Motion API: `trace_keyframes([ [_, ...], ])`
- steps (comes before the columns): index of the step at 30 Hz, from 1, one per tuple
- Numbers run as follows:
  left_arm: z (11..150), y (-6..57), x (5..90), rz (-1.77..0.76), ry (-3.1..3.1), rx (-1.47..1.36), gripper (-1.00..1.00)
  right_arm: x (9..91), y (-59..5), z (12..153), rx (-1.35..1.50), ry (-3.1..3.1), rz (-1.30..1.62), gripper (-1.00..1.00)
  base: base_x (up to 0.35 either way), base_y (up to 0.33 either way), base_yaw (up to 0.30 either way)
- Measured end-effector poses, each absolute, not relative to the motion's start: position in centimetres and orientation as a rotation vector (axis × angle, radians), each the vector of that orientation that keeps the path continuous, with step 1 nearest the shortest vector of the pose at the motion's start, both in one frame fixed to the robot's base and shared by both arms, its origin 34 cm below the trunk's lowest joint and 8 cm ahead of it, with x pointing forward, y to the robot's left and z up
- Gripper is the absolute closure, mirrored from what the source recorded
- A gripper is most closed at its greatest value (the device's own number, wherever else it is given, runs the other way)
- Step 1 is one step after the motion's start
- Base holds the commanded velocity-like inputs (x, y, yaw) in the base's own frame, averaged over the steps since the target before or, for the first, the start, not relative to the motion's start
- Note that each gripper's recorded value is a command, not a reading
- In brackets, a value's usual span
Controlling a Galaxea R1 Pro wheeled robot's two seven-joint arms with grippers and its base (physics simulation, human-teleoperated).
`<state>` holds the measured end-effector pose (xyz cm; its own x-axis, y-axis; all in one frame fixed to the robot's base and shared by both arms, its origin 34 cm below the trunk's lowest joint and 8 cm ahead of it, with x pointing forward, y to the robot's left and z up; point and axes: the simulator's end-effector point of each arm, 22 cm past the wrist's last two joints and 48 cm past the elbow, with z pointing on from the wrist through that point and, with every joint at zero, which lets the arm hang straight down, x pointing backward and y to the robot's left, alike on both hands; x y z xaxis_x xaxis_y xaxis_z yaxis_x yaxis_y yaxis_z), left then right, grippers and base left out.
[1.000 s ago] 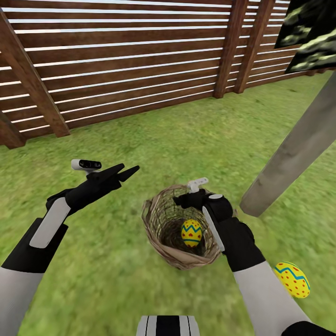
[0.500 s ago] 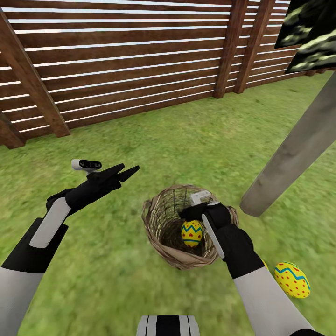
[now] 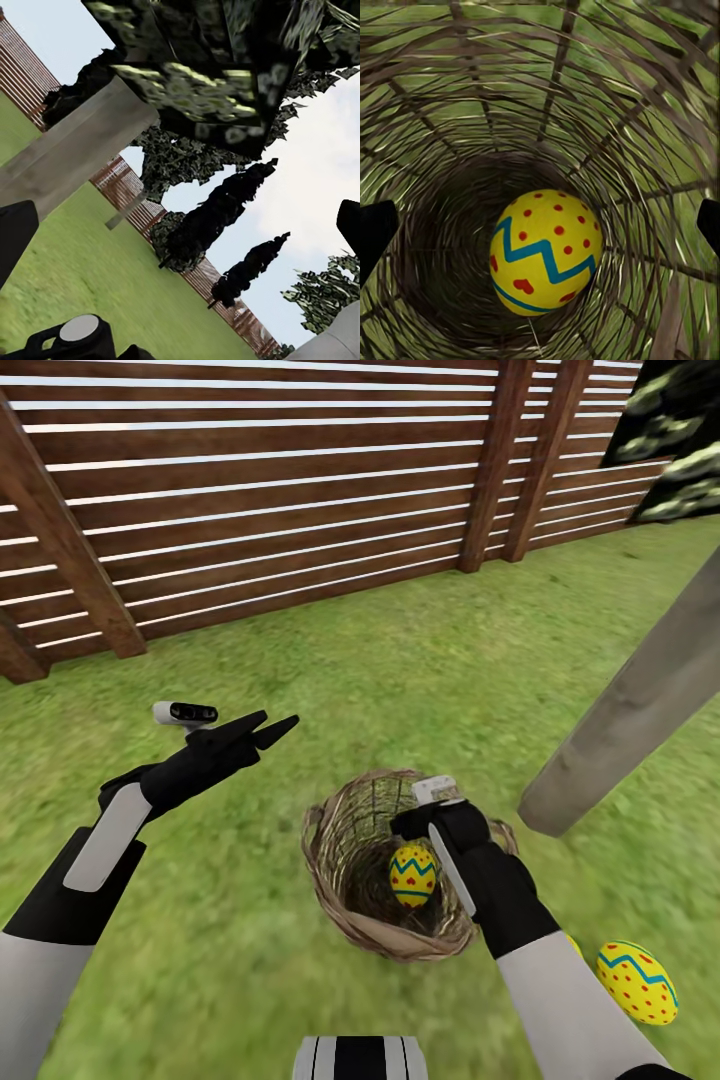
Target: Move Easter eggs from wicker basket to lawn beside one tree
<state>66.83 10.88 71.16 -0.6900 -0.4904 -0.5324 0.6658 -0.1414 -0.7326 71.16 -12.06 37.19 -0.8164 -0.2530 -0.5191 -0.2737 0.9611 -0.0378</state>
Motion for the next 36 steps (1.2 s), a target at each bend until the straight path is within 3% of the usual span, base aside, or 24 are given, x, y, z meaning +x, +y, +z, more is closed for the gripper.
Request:
trace_keyframes([
  [36,71.2,10.9,66.8,-1.915,1.350,0.210,-1.00,69.6,-11.2,32.1,-0.265,2.636,0.119,-1.00,0.037,0.023,-0.008],
])
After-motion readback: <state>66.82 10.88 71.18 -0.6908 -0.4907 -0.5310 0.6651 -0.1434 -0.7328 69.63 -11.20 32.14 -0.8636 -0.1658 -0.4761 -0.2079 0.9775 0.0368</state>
